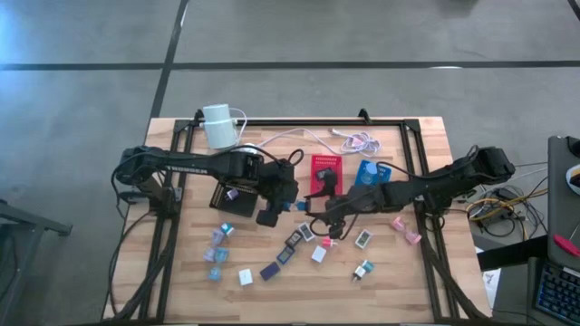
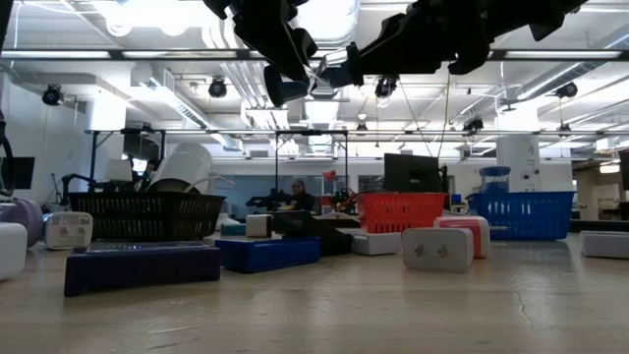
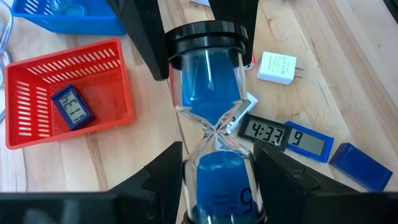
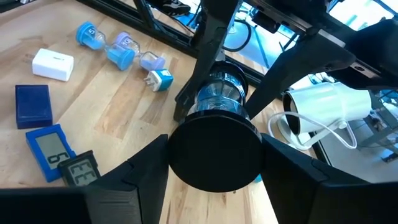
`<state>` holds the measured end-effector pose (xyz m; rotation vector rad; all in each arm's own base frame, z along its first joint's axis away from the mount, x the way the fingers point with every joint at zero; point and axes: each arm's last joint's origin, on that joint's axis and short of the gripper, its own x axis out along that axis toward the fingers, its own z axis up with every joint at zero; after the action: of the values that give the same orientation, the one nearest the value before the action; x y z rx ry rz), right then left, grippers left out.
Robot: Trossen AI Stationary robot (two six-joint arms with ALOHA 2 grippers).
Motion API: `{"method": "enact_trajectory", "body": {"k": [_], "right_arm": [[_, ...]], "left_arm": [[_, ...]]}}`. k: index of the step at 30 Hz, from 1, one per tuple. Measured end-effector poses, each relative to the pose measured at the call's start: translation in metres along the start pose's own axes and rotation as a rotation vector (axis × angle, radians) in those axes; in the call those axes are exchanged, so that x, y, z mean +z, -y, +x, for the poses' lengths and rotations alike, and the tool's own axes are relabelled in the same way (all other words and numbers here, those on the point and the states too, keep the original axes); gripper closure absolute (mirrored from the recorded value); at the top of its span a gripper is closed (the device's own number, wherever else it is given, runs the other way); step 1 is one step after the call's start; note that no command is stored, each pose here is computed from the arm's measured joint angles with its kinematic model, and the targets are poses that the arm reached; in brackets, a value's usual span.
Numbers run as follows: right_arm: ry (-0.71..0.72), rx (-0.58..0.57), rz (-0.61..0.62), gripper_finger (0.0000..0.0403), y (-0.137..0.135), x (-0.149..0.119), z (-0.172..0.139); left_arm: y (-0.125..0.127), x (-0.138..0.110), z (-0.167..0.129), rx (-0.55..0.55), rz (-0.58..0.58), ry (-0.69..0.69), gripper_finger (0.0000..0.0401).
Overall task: Pick & Place Office items
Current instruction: Put the black hourglass into the blue bin
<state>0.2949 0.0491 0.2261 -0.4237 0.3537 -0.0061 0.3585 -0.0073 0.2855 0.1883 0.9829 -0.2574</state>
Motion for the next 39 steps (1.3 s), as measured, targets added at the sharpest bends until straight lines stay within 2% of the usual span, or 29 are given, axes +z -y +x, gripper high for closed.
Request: {"method": "enact_trajectory", "body": {"k": [7, 11, 16, 19, 22, 24, 27, 30, 34, 37, 39], "right_arm": [[0.006, -0.007, 0.004, 0.0197, 0.001, 0.001, 0.000], [0.006, -0.006, 0.004, 0.0197, 0.001, 0.001, 0.000], [0.004, -0.004, 0.002, 0.0197, 0.000, 0.000, 0.000], [0.000, -0.003, 0.002, 0.0197, 0.000, 0.000, 0.000], [0.002, 0.000, 0.006, 0.0197, 0.000, 0.000, 0.000], [0.002, 0.003, 0.006, 0.0197, 0.000, 0.000, 0.000], [0.004, 0.004, 0.007, 0.0197, 0.000, 0.000, 0.000], [0.015, 0.016, 0.017, 0.0197, 0.000, 0.001, 0.000], [0.039, 0.016, 0.050, 0.0197, 0.001, 0.003, 0.000], [0.095, 0.032, 0.064, 0.0197, 0.003, 0.009, -0.003], [0.154, 0.049, 0.077, 0.0197, 0.006, 0.017, -0.010]], "left_arm": [[0.000, 0.001, -0.001, -0.005, 0.000, 0.004, 0.0154], [0.001, 0.000, -0.003, -0.016, -0.015, -0.001, 0.0141], [0.006, -0.006, -0.026, -0.018, -0.079, -0.005, 0.0141], [0.015, -0.018, -0.046, -0.047, -0.071, 0.018, 0.0141], [0.025, -0.042, -0.065, -0.089, -0.052, 0.054, 0.0145], [0.031, -0.061, -0.077, -0.078, -0.050, 0.101, 0.0150], [0.038, -0.090, -0.089, -0.040, -0.061, 0.227, 0.0165], [0.046, -0.119, -0.092, -0.003, -0.050, 0.372, 0.0196], [0.053, -0.149, -0.090, 0.066, -0.040, 0.589, 0.0266], [0.054, -0.164, -0.089, 0.172, -0.074, 0.756, 0.0325], [0.055, -0.175, -0.084, 0.254, -0.099, 0.818, 0.0363]]}}
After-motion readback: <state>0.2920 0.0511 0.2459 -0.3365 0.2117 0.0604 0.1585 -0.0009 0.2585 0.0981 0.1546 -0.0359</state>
